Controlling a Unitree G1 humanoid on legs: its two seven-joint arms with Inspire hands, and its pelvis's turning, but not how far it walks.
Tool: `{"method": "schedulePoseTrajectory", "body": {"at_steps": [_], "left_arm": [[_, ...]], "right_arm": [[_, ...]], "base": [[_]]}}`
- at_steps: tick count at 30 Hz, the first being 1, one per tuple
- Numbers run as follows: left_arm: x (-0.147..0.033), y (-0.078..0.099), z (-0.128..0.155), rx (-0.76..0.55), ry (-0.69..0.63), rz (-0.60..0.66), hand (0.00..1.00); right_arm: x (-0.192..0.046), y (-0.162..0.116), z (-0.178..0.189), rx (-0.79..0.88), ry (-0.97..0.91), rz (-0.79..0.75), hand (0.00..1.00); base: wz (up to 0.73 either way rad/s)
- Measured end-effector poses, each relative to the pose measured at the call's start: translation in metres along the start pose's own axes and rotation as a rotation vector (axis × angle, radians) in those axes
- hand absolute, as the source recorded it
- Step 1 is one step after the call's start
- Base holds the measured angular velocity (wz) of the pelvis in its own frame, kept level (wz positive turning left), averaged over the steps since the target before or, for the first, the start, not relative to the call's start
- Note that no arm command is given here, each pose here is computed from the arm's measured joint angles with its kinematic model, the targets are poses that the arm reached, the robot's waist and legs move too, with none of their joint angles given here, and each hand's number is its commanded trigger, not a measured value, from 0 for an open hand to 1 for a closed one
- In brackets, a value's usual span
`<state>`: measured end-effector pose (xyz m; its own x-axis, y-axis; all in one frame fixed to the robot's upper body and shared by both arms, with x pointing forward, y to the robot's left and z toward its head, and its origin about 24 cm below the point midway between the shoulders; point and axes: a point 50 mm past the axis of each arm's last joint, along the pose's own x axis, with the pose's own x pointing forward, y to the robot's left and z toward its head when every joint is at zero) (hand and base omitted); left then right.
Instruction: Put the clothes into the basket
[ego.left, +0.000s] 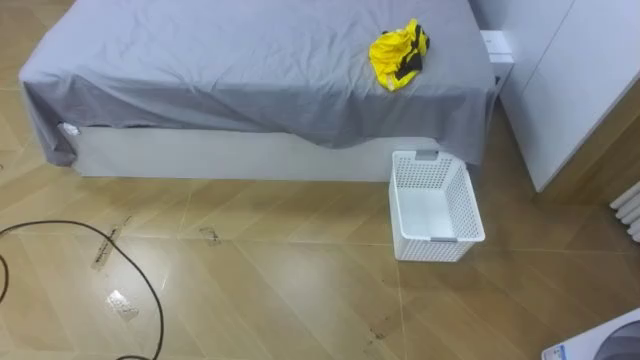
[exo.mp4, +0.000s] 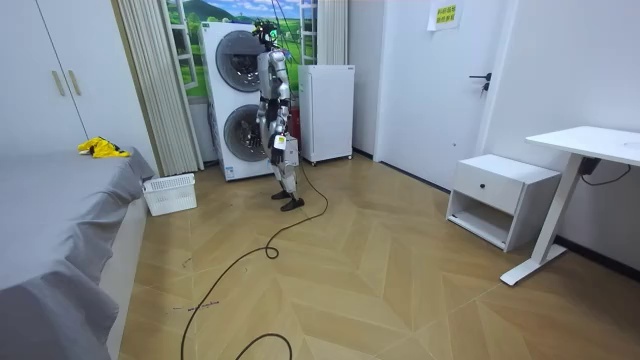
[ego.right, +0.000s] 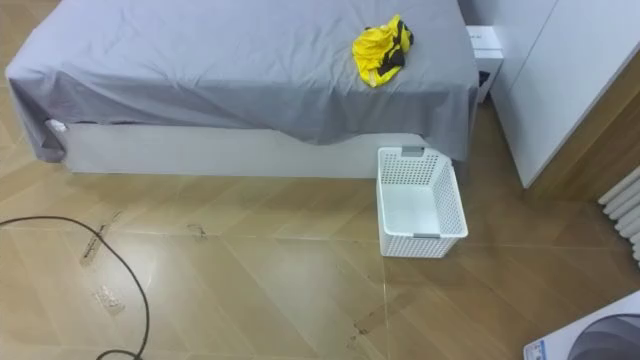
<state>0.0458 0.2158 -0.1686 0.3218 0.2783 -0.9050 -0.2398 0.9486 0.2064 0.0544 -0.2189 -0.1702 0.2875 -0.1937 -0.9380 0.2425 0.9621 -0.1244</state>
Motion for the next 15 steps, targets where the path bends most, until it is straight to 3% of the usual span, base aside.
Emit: {"method": "schedulePoseTrajectory", "body": {"at_steps": [15], "left_arm": [[-0.0001,-0.0019,0.0034,-0.020,-0.018,-0.044,0.00]], "right_arm": [[0.0005,0.0036,0.0072,0.004,-0.028,0.067,0.00]], "base": [[0.00]]}}
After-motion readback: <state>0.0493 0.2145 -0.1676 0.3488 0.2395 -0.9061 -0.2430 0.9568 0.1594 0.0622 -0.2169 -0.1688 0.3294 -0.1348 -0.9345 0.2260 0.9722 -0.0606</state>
